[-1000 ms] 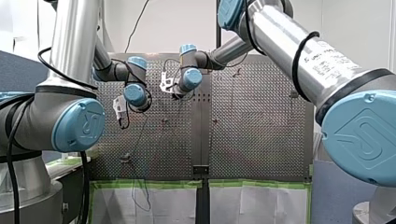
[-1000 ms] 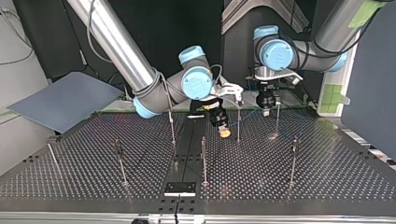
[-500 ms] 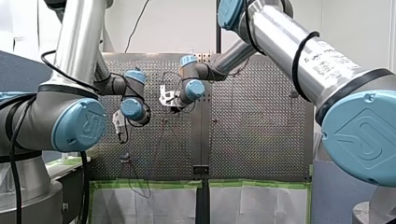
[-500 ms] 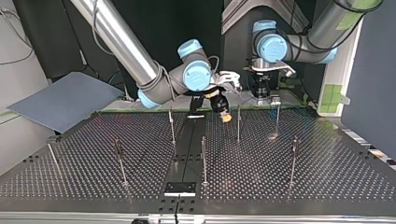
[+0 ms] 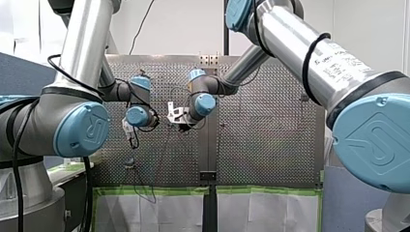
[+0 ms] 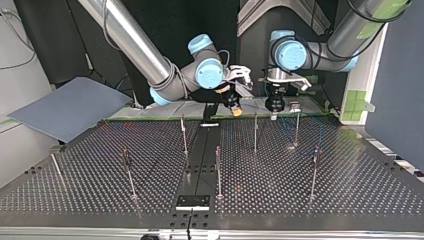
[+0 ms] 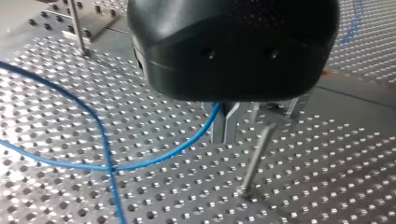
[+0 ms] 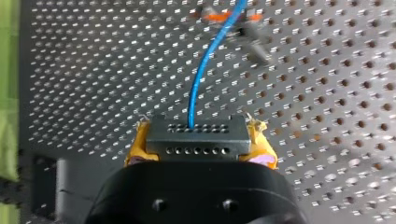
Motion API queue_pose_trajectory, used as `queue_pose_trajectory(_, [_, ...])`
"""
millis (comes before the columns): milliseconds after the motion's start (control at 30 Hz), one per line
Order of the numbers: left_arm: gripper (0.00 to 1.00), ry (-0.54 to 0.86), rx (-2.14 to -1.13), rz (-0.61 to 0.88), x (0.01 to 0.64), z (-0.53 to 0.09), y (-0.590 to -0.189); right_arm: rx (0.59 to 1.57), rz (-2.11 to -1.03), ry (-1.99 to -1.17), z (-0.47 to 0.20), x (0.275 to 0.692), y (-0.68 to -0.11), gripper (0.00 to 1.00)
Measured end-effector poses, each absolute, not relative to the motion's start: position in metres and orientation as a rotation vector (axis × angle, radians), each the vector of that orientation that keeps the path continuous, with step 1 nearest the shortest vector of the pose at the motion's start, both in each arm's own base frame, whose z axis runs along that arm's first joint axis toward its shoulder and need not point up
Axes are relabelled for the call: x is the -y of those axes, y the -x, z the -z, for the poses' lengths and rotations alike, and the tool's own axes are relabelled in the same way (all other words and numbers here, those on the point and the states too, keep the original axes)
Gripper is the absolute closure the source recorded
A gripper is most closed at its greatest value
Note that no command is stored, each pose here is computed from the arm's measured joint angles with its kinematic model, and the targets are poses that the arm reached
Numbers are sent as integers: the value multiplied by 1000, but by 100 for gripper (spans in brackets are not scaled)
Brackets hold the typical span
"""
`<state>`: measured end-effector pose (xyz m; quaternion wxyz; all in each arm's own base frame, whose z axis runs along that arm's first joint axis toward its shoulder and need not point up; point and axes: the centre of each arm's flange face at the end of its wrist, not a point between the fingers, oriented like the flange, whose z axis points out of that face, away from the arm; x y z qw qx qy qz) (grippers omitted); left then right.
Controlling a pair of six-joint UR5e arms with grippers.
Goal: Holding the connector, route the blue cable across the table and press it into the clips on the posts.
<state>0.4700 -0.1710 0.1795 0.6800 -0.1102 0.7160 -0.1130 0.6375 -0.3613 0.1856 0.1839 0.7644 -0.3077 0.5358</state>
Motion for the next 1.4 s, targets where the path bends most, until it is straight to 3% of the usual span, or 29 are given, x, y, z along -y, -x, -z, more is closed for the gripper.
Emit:
queue_pose_trajectory(267, [100,254,-1620,241,165,-164,-479,909,-1484,-2174,-171,367,-623,100])
queue_pose_trajectory(733, [100,251,-1670,226,162,-137,-482,903,-1526,-2192,-174,382,-618,100])
queue_pose_trajectory(1400, [100,234,-1651,260,156,-145,-503,917,-1548,-2145,-187,406,-613,100])
